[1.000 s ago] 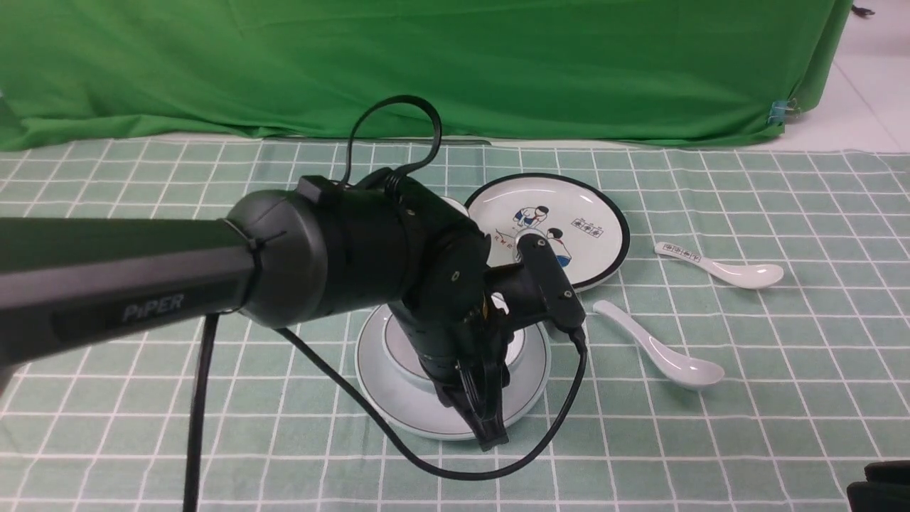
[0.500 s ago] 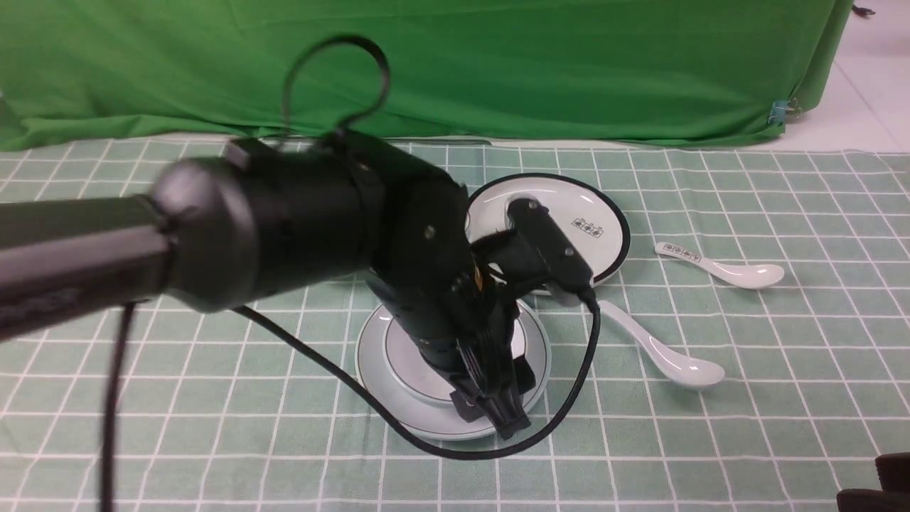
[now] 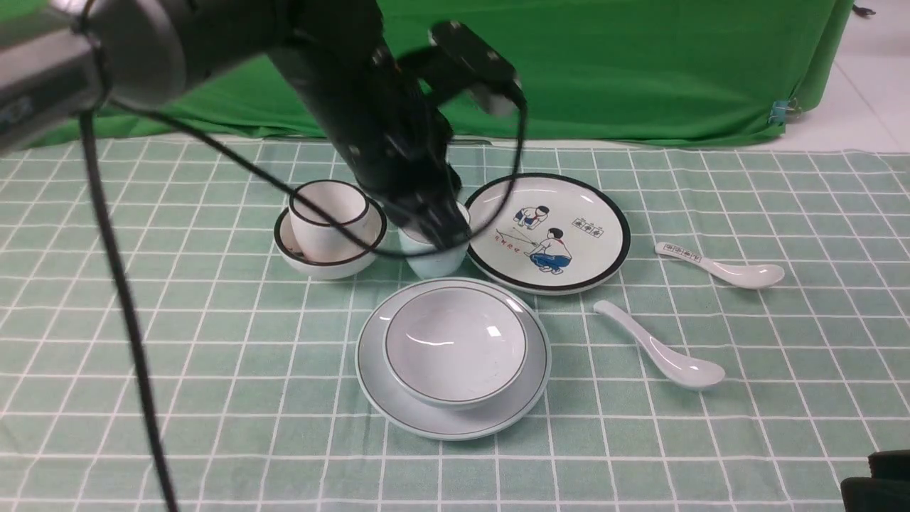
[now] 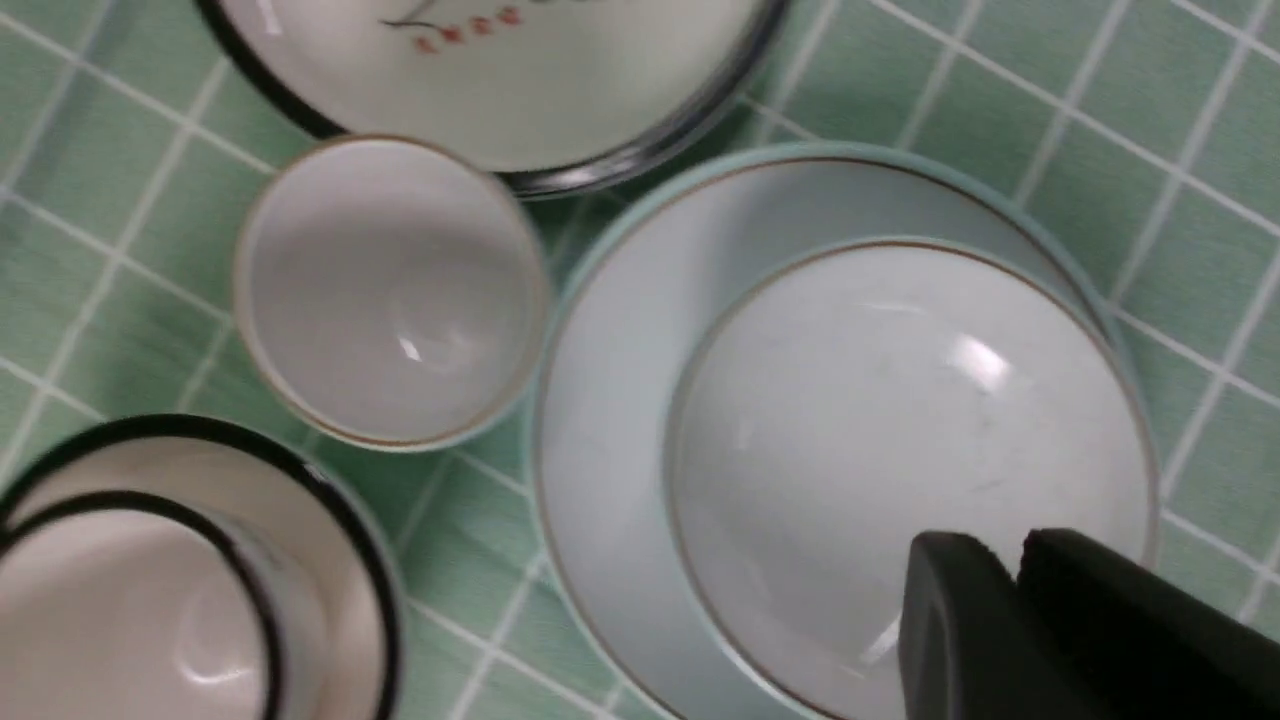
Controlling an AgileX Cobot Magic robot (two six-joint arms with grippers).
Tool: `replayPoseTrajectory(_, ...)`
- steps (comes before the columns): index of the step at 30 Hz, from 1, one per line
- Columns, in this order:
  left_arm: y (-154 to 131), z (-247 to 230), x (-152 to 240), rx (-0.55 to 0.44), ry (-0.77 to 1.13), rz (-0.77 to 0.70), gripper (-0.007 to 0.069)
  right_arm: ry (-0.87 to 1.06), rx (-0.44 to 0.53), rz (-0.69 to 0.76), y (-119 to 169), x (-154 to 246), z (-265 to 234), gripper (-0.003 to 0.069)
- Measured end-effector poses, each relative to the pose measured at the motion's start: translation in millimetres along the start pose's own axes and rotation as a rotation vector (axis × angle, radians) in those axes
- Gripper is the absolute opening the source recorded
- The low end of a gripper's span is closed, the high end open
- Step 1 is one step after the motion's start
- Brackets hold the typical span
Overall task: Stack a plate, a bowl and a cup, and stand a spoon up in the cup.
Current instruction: Use the left arm to grab a blue teacup
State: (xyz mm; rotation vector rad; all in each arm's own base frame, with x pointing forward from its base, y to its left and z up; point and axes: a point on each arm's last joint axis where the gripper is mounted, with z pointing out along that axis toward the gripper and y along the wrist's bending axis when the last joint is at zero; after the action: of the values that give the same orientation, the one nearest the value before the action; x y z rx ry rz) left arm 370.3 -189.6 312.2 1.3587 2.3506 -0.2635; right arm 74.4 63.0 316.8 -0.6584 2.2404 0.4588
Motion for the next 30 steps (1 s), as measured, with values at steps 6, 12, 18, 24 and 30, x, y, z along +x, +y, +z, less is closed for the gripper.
replayPoseTrajectory(6,38,31,1,-0.018,0.025,0.045,0.0312,0.002,0.0,-0.008,0,0,0,0.0248)
replayPoseTrajectory(12,40,61,4,0.031,0.054,0.175,0.0469,0.018,0.0,-0.012,0,2,0,0.0248)
replayPoseTrajectory(18,41,62,-2,0.012,0.002,0.237,0.0461,0.02,0.0,-0.012,0,2,0,0.0248)
replayPoseTrajectory(24,44,73,-3,0.007,-0.011,0.283,0.0427,0.02,0.0,-0.012,0,2,0,0.0248)
replayPoseTrajectory(30,51,100,3,-0.007,0.011,0.302,0.0422,0.02,0.0,-0.012,0,2,0,0.0246)
